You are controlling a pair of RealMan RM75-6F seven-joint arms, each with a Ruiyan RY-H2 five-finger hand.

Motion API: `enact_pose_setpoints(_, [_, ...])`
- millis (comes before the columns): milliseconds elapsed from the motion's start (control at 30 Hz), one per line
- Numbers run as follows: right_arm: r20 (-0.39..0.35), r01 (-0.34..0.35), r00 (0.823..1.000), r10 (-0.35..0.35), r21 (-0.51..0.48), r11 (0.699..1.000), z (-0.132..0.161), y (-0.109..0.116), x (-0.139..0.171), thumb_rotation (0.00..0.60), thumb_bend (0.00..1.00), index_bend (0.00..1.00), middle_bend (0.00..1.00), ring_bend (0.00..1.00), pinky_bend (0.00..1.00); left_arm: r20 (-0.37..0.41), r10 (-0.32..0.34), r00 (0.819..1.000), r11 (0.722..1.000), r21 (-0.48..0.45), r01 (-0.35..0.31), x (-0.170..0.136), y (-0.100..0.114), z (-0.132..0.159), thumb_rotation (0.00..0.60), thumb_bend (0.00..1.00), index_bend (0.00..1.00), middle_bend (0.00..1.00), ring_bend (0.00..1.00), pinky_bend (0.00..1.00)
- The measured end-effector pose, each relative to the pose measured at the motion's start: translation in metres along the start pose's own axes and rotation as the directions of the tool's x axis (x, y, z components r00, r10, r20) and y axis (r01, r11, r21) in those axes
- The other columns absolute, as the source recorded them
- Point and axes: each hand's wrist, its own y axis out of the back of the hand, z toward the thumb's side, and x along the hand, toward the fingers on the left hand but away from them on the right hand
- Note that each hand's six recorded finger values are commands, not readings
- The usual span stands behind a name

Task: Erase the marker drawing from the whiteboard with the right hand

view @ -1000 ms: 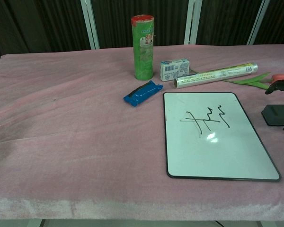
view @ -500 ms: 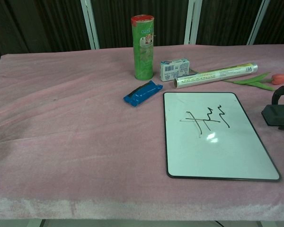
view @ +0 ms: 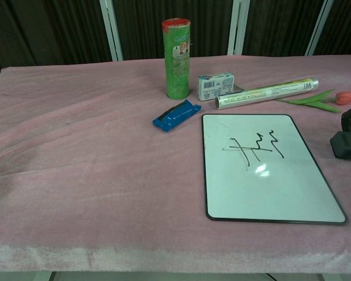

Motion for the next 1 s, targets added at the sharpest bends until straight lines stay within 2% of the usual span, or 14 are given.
enact_pose_setpoints(167, [0.012,0.015,1.0,-0.015,0.02,1.0,-0.001,0.002,-0.002,0.6,0.35,0.78,0.59,0.54,0.53,0.0,0.0,1.0,1.0,0.0,0.0,-0.001,0.0,0.0,0.6,0.39,0.0,0.0,0.0,0.14])
enact_pose_setpoints(333, [0.022,0.022,1.0,-0.023,0.038,0.999,-0.001,0.001,-0.003,0.6,0.39,0.87,0.67,0.63,0.66,0.0,-0.004,1.0,1.0,-0.001,0.004,-0.001,0.0,0.0,0.6,0.39,0.0,0.0,0.0,0.14])
enact_pose_setpoints(700, [0.02,0.051,0.998,-0.052,0.07,0.996,0.004,0.0,-0.008,0.6,0.48,0.98,0.77,0.75,0.78,-0.003,-0.003,1.0,1.0,-0.005,0.003,-0.002,0.001,-0.001,0.6,0.4,0.0,0.0,0.0,0.15])
enact_pose_setpoints(833, [0.015,0.087,0.996,-0.088,0.047,0.995,0.004,0.01,-0.007,0.6,0.49,0.98,0.77,0.76,0.79,-0.003,-0.003,1.0,1.0,-0.006,0.003,-0.002,0.001,-0.001,0.6,0.4,0.0,0.0,0.0,0.15])
enact_pose_setpoints(1000, [-0.01,0.146,0.989,-0.146,-0.013,0.989,0.015,0.035,-0.006,0.6,0.49,0.98,0.77,0.76,0.79,-0.004,-0.005,1.0,1.0,-0.002,0.005,-0.001,0.0,-0.001,0.6,0.4,0.0,0.0,0.0,0.15])
